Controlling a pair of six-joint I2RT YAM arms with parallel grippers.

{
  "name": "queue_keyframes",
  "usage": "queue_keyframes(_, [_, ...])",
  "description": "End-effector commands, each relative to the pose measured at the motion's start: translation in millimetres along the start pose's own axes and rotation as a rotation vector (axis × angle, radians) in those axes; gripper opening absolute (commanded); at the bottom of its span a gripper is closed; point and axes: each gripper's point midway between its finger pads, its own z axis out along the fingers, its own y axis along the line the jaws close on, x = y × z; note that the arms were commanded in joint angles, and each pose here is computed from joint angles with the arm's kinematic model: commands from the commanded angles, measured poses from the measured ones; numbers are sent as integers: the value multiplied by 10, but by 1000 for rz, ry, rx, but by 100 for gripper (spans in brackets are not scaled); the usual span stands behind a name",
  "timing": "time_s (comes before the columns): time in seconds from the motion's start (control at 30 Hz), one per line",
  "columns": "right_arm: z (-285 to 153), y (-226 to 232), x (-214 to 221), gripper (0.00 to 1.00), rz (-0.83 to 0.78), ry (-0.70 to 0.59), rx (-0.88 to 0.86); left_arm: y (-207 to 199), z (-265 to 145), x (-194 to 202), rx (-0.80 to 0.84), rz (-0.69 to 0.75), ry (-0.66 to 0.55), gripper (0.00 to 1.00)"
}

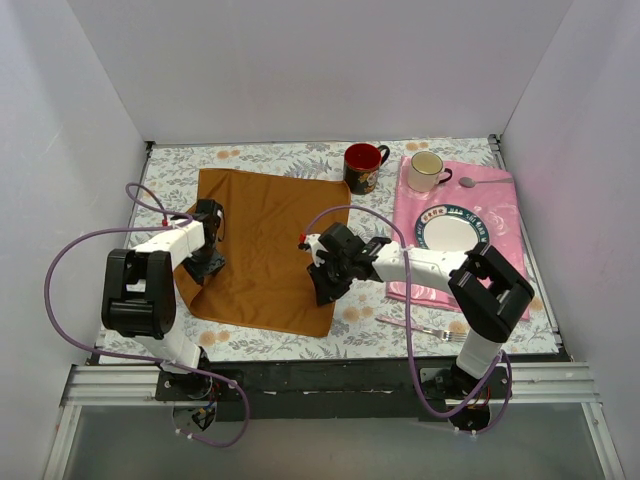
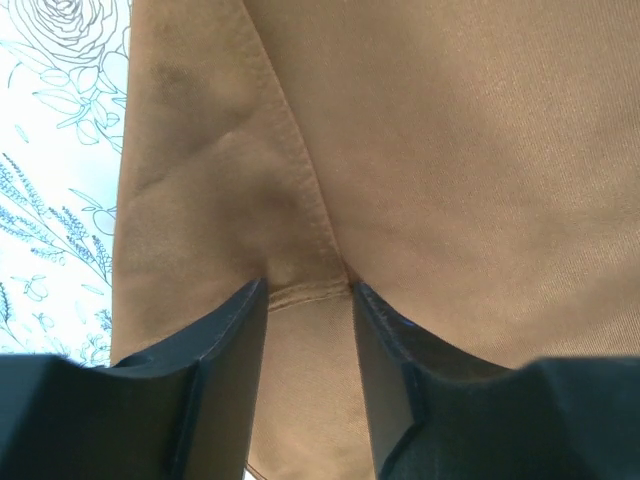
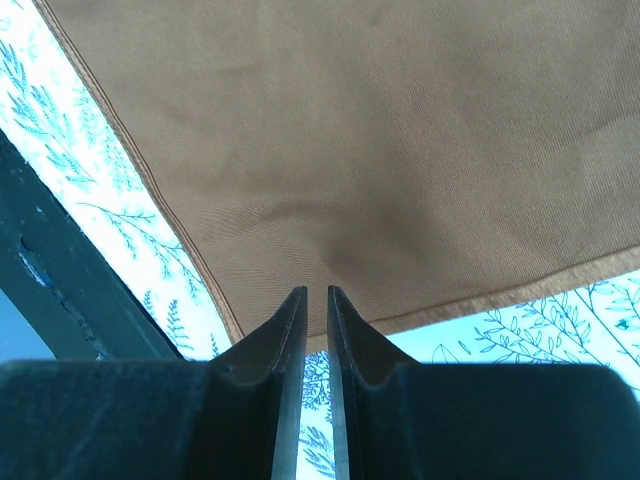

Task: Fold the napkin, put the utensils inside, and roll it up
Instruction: Flatten the napkin out

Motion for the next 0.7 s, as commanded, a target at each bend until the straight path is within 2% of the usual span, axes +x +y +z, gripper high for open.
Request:
queue_keyframes(0.0, [15,10,-18,21,8,-15,-23,70,78,5,-33,-9,-28,36])
queue_keyframes(0.2, [31,-33,29,22,17,-9,-15,57,106,18,-29,-26,-30,23])
queue_keyframes(0.43, [116,-121,124,21,61,22,2,141,-54,-116,-44,-47,-82,17])
queue_keyframes(0.5, [137,-142,144,19,75,26,4,158,-92,-145,-47,-51,-92,17])
queue_keyframes(0.57, [162,-182,170,11,94,32,12,160,-135,-170,-40,-60,-99,16])
queue_keyframes(0.67, [180,-242,210,10,113,38,31,141,-155,-182,-27,-69,-103,14])
